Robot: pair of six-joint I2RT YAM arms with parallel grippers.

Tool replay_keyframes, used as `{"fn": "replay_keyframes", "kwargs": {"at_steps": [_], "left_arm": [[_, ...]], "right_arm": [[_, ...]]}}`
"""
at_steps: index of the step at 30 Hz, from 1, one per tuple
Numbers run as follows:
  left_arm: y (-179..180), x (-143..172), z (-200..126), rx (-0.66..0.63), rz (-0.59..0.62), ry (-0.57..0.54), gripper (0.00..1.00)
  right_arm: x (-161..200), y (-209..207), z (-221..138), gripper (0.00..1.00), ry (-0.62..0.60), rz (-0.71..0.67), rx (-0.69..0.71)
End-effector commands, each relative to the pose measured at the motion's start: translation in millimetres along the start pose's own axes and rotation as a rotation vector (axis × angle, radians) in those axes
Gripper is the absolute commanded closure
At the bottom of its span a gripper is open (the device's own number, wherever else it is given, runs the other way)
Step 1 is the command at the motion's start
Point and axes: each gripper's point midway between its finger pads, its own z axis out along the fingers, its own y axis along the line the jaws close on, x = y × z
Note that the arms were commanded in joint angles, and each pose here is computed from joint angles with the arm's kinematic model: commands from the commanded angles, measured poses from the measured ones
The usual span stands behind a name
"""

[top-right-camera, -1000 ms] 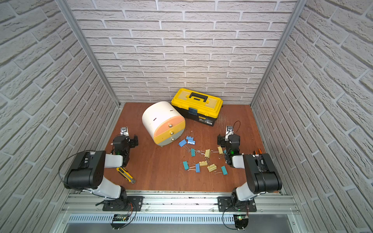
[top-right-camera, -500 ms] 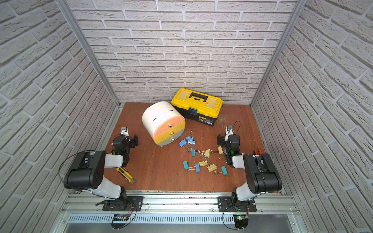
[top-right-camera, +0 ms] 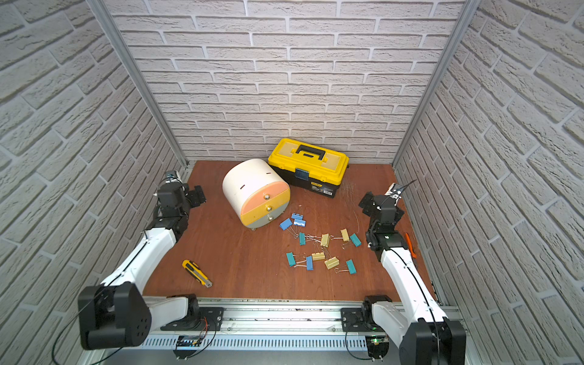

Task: Put the binder clips in the drawer according to color
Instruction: Open the drawer in the storage box.

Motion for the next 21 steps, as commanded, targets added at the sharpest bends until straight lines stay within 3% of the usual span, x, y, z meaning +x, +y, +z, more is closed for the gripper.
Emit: {"fn": "replay_keyframes", "kwargs": {"at_steps": [1,5,9,16,21], "left_arm": [[-4,31,-27,0.046,-0.163,0.205,0.02],[-22,20,-61,0.172,-0.29,0.239,0.02],[-42,25,-90,0.309,-0.41,0.299,0.13],[-71,48,-129,0.49,-0.542,0.422,0.24],[-81,63,-150,0.544,-0.571,0.491,0.27]], "right_arm": [[44,-10,-15,0.06,0.197,0.056,-0.002],[47,45,-33,0.18,0.321,0.125,-0.29],[69,97,-48,0.38,0.554,0.203,-0.512],[78,171,-91,0.37,0.606,0.205,-0.753],[88,226,-119,0.38,0.655,0.131,-0.871]]}}
